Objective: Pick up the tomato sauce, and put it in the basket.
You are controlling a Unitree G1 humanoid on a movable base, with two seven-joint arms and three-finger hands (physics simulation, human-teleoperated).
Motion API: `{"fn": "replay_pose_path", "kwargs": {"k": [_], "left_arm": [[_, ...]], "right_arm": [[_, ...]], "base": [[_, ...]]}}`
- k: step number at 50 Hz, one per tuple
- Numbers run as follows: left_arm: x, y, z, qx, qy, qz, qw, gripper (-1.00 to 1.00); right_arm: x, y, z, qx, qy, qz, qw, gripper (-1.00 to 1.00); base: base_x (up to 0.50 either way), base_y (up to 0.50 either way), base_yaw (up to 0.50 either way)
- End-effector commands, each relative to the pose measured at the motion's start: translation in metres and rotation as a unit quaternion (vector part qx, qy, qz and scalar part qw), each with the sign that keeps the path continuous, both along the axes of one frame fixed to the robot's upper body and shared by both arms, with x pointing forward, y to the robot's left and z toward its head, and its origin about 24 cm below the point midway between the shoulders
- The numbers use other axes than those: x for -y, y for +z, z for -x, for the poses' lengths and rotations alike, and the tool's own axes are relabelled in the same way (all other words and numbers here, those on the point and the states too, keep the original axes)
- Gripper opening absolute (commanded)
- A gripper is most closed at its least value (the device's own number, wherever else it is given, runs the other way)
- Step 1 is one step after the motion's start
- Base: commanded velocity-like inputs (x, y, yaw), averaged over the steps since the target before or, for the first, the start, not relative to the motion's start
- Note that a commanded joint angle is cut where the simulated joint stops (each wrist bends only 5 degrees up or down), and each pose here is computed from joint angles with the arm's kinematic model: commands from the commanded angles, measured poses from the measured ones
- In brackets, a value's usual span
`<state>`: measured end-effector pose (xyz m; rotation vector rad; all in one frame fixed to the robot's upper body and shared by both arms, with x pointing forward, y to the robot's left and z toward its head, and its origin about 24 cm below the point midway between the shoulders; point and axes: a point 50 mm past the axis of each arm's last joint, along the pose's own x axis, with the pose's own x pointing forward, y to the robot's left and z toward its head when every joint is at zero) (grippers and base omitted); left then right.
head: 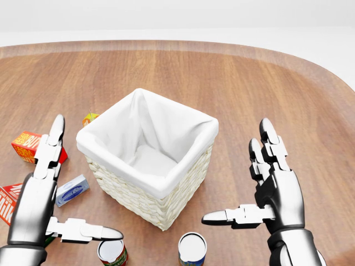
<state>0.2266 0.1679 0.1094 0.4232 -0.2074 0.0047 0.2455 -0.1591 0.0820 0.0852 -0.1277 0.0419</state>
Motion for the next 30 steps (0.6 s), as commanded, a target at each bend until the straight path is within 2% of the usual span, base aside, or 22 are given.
{"fn": "replay_pose_path", "kwargs": {"k": [1, 13, 30], "left_arm": [[-0.0004, 0.0002, 0.0009, -0.004, 0.004, -0.036, 0.999, 1.0], [-0.0003, 0.0073, 0.0027, 0.003, -0.003, -0.066, 0.998, 1.0], [0.0003, 0.0006, 0.0047, -0.02, -0.005, -0.1, 0.995, 1.0]], "right_arm": [[0.0006, 0.0004, -0.0002, 0.001, 0.0, 0.0, 1.0, 1.0], [0.001, 0.0019, -0.0004, 0.004, -0.001, -0.001, 1.0, 1.0], [0.0002, 0.0017, 0.0007, 0.004, -0.001, 0.001, 1.0, 1.0]], "base": [[0.0, 0.0, 0.0], [0.0, 0.0, 0.0], [0.0, 0.0, 0.0]]}}
